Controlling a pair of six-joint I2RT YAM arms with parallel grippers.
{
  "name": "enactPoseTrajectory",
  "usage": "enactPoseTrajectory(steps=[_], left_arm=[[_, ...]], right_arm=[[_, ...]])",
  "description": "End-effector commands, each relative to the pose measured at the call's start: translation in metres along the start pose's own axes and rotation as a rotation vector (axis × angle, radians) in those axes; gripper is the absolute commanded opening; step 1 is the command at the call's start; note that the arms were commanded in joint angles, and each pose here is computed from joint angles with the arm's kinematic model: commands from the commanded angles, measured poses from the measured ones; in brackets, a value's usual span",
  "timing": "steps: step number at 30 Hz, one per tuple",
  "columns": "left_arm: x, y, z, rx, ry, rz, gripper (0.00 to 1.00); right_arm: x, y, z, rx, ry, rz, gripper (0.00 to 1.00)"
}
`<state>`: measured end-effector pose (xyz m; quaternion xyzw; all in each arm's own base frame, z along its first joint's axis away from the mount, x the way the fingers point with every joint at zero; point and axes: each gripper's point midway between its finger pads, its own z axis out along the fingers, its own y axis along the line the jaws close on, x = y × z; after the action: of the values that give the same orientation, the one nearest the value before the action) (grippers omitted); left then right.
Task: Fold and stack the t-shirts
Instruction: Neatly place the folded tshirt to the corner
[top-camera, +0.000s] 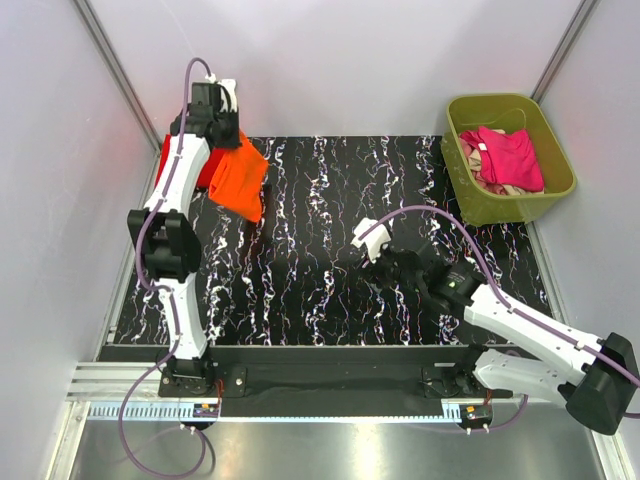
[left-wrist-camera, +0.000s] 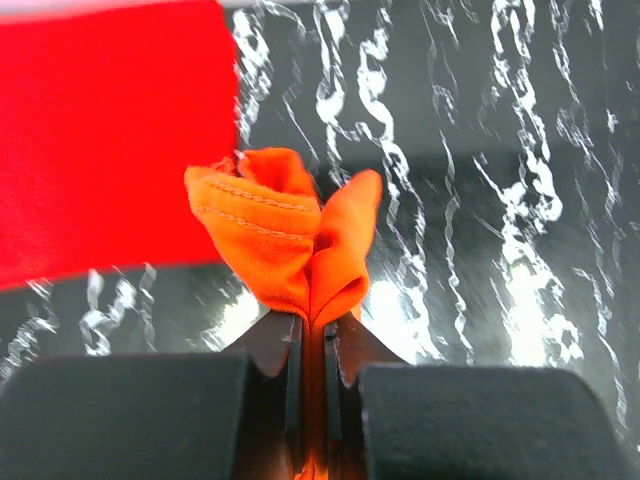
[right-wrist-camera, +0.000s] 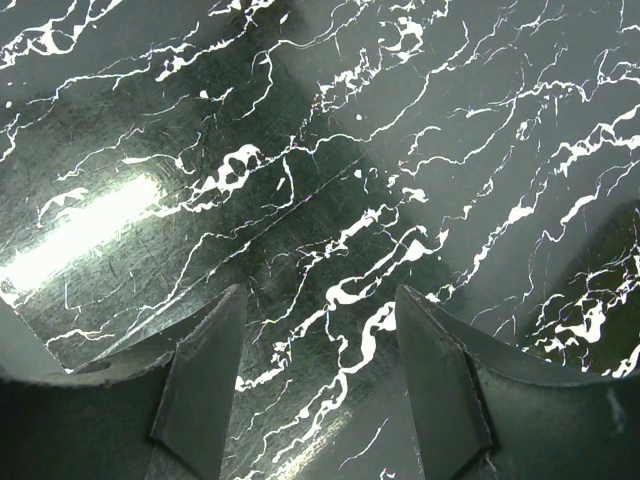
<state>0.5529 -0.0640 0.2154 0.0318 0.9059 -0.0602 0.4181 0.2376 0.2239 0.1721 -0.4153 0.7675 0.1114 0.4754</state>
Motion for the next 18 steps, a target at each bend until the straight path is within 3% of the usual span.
enactPoseTrajectory(steps=[1, 18], left_arm=[[-0.042, 0.006, 0.000, 0.000, -0.115, 0.088, 0.00], [-0.078, 0.055, 0.000, -0.118, -0.233, 0.096, 0.00]], right_arm=[[-0.001, -0.002, 0.000, 0.009, -0.005, 0.013, 0.68], [0.003, 0.002, 0.014, -0.005, 0.034, 0.017, 0.67]])
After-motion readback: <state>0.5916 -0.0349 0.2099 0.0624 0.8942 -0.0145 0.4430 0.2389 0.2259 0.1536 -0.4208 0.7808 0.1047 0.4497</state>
